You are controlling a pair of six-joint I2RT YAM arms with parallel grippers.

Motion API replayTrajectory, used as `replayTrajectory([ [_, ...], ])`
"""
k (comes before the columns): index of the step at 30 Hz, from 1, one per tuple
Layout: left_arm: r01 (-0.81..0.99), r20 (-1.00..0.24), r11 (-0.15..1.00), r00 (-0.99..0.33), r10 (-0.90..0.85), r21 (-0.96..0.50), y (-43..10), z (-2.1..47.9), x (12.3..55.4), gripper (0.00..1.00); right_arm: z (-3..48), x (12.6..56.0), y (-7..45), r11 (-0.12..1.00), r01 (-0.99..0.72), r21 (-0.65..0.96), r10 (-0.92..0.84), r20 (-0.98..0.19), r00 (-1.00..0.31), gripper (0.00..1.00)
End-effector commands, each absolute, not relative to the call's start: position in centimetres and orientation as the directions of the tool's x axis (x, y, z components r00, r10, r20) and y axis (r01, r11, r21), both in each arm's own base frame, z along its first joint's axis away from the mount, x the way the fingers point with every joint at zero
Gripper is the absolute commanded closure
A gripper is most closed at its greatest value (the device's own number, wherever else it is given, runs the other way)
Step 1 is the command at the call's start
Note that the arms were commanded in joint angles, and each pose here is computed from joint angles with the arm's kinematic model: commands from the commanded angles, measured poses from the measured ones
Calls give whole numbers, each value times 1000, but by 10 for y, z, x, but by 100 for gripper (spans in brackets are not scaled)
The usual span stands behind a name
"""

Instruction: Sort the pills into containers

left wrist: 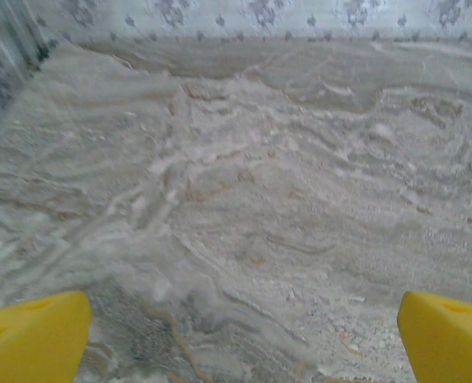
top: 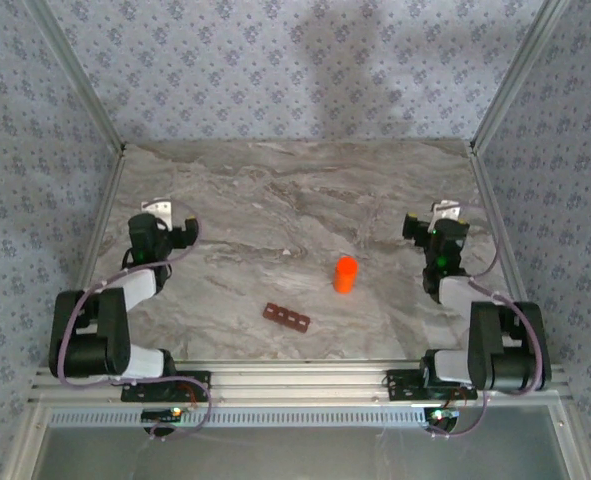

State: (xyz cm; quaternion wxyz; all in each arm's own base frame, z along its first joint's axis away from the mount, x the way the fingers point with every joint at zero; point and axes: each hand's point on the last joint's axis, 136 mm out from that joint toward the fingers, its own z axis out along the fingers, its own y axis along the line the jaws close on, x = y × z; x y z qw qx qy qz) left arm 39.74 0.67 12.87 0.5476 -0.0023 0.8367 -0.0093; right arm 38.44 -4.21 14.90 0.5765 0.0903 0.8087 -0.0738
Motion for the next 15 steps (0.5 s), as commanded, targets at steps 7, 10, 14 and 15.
replayTrajectory([
  [7, -160, -876, 981, -450, -173, -111, 21, 178, 381, 2, 186, 373, -64, 779, 440, 447, 589, -762, -268, 0],
  [10, -210, -840, 953, -458, -292, -217, 18, 187, 374, 2, 203, 378, -30, 819, 282, 500, 572, -751, -329, 0],
  [14, -233, -761, 913, -505, -407, -333, -1, 186, 363, 2, 225, 366, 41, 897, 37, 441, 404, -781, -475, 3],
  [15, -232, -743, 908, -521, -419, -350, -8, 185, 360, 2, 229, 359, 62, 913, -30, 408, 337, -792, -508, 4],
])
